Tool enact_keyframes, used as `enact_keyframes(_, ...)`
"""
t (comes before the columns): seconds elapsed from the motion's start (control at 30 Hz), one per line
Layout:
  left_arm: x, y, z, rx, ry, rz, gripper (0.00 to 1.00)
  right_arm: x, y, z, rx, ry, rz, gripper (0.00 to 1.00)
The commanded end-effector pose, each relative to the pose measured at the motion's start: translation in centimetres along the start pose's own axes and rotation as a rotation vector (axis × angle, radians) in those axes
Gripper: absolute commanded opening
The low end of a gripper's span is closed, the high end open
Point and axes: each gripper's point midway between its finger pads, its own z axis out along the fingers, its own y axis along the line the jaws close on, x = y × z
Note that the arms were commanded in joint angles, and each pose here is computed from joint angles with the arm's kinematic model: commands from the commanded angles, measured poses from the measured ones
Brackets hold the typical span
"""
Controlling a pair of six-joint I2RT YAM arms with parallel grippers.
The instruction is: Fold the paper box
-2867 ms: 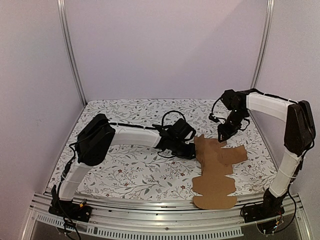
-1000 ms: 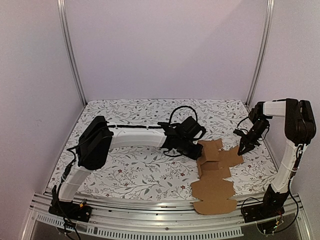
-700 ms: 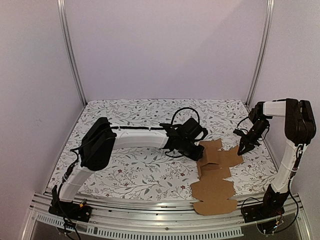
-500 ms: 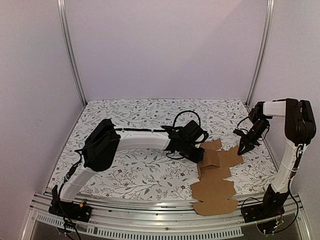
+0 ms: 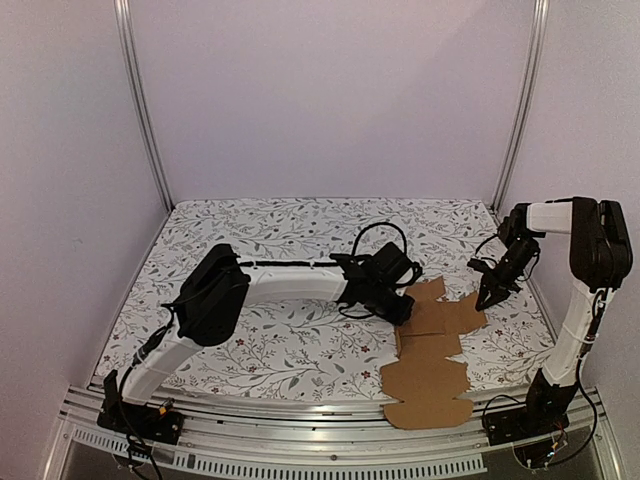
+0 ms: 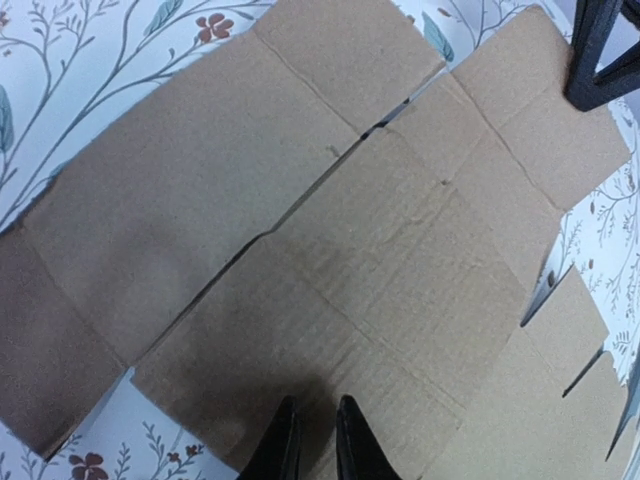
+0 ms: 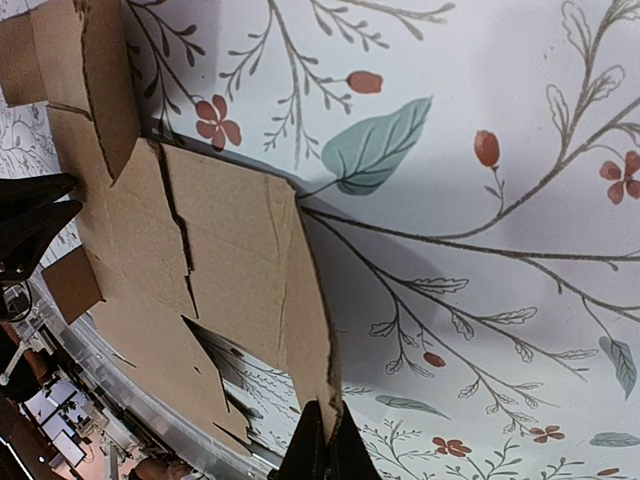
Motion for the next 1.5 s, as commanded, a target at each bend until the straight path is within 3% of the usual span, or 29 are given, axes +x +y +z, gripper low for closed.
enact_keyframes(0.0, 7.8, 3.0, 4.4, -0.111, 0.197, 0.026, 0.13, -0.3, 0.4, -0.1, -0.008, -0.027, -0.022, 0.01)
enact_keyframes(0.4, 11.2, 4.1, 4.1, -0.133, 0.25, 0.043, 0.11, -0.1, 0.6, -0.7, 0.007, -0.04, -0.027, 0.03)
enact_keyframes(0.53, 9.9, 3.3, 3.1, -0.101, 0.212, 0.081, 0.1, -0.5, 0.7, -1.8, 0.027, -0.058, -0.048, 0.13)
enact_keyframes(0.67, 9.3, 2.8, 2.5, -0.081, 0.202, 0.113, 0.1, -1.9, 1.9, -6.3, 0.091, -0.136, -0.181, 0.32)
enact_keyframes(0.73, 8.9, 2.4, 2.1, -0.062, 0.188, 0.139, 0.1, -3.0, 2.9, -8.6, 0.103, -0.191, -0.25, 0.37)
enact_keyframes(0.9, 6.0, 1.3, 0.1, -0.002, 0.087, 0.209, 0.12, -6.1, 4.9, -10.2, 0.061, -0.239, -0.331, 0.42)
enact_keyframes(1.1, -3.1, -1.7, -7.1, 0.013, -0.213, 0.247, 0.34, -9.9, 6.4, -5.8, 0.046, -0.139, -0.38, 0.45)
enact_keyframes(1.23, -5.0, 0.1, -12.0, -0.11, -0.313, 0.16, 0.42, -10.7, 8.0, -3.3, 0.019, -0.082, -0.403, 0.47)
enact_keyframes(1.33, -3.5, 4.0, -14.0, -0.233, -0.289, 0.001, 0.5, -10.9, 8.9, -1.8, 0.024, -0.057, -0.432, 0.48)
enact_keyframes(1.47, 0.2, 8.8, -14.1, -0.274, -0.215, -0.276, 0.52, -11.3, 9.4, -0.1, 0.033, -0.036, -0.432, 0.5)
